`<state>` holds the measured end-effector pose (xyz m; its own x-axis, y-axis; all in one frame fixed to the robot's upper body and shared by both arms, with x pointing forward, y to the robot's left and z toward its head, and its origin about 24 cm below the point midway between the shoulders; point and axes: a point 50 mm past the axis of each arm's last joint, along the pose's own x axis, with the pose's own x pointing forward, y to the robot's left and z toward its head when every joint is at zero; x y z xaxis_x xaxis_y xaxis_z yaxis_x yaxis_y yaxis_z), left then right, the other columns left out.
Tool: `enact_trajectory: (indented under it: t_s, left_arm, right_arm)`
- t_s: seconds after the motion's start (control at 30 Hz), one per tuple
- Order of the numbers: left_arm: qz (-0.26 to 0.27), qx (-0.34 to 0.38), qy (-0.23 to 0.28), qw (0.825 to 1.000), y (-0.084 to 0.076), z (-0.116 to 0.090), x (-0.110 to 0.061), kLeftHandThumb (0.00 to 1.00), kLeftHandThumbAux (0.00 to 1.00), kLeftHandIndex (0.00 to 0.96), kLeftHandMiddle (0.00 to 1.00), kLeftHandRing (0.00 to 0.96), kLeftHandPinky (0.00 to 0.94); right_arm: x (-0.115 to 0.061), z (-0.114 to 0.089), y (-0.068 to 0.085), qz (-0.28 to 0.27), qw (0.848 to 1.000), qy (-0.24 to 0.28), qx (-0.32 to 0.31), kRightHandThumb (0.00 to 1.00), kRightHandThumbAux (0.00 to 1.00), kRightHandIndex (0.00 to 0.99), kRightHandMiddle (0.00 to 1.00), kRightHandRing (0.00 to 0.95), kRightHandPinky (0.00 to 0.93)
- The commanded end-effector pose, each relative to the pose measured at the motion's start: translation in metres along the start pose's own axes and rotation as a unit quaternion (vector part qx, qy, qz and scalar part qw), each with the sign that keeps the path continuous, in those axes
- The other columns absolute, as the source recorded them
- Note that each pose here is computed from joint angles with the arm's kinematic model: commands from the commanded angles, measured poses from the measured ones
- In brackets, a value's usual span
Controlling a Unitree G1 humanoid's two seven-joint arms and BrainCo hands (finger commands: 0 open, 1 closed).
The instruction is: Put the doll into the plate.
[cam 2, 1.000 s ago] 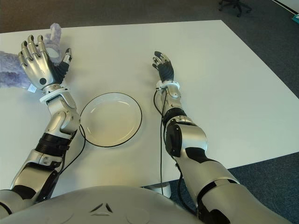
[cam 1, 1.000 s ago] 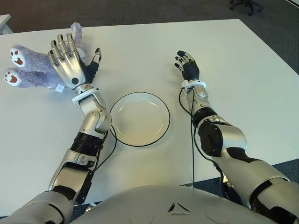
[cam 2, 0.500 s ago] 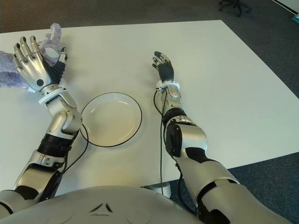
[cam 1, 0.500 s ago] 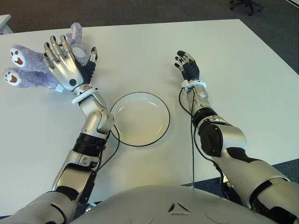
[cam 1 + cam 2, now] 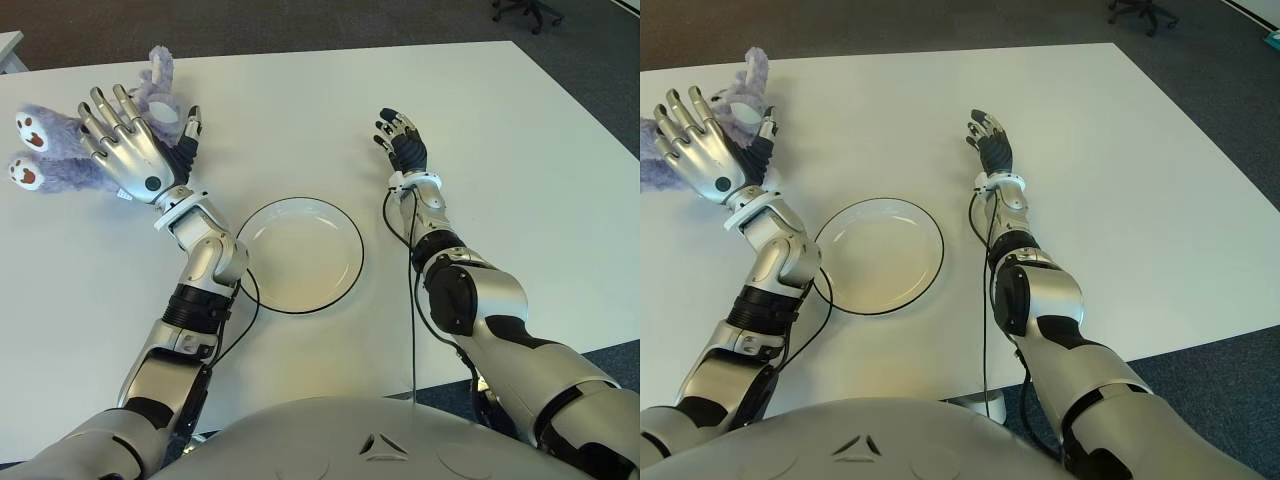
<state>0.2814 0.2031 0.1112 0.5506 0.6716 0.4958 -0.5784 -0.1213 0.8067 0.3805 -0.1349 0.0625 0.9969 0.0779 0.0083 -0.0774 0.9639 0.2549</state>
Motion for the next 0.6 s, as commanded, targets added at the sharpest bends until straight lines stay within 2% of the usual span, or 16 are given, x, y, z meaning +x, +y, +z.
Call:
enact_trajectory:
  t_s: [0.03, 0.4, 0.6]
  left_arm:
    - [0.019, 0.006, 0.009, 1.000, 0.0025, 0.0004, 0.0014, 0.099, 0.056, 0.000, 0.000, 0.000, 0.000]
    - [0.040, -0.005, 0.026, 0.999, 0.0043, -0.0004, 0.0010, 0.105, 0.074, 0.000, 0.000, 0.000, 0.000]
    - [0.047, -0.001, 0.028, 0.999, 0.0048, 0.0006, 0.0005, 0.094, 0.068, 0.000, 0.000, 0.000, 0.000]
  right_arm:
    - [-0.0130, -0.0287, -0.0051, -0.014, 0.998, 0.058, 0.022, 0.687, 0.683, 0.217, 0.136, 0.111, 0.141]
    - [-0.0127, -0.0277, -0.0042, -0.012, 0.998, 0.054, 0.004, 0.658, 0.669, 0.217, 0.143, 0.115, 0.133]
    - [-0.0125, -0.0277, -0.0037, -0.011, 0.998, 0.056, 0.009, 0.687, 0.681, 0.224, 0.145, 0.117, 0.153]
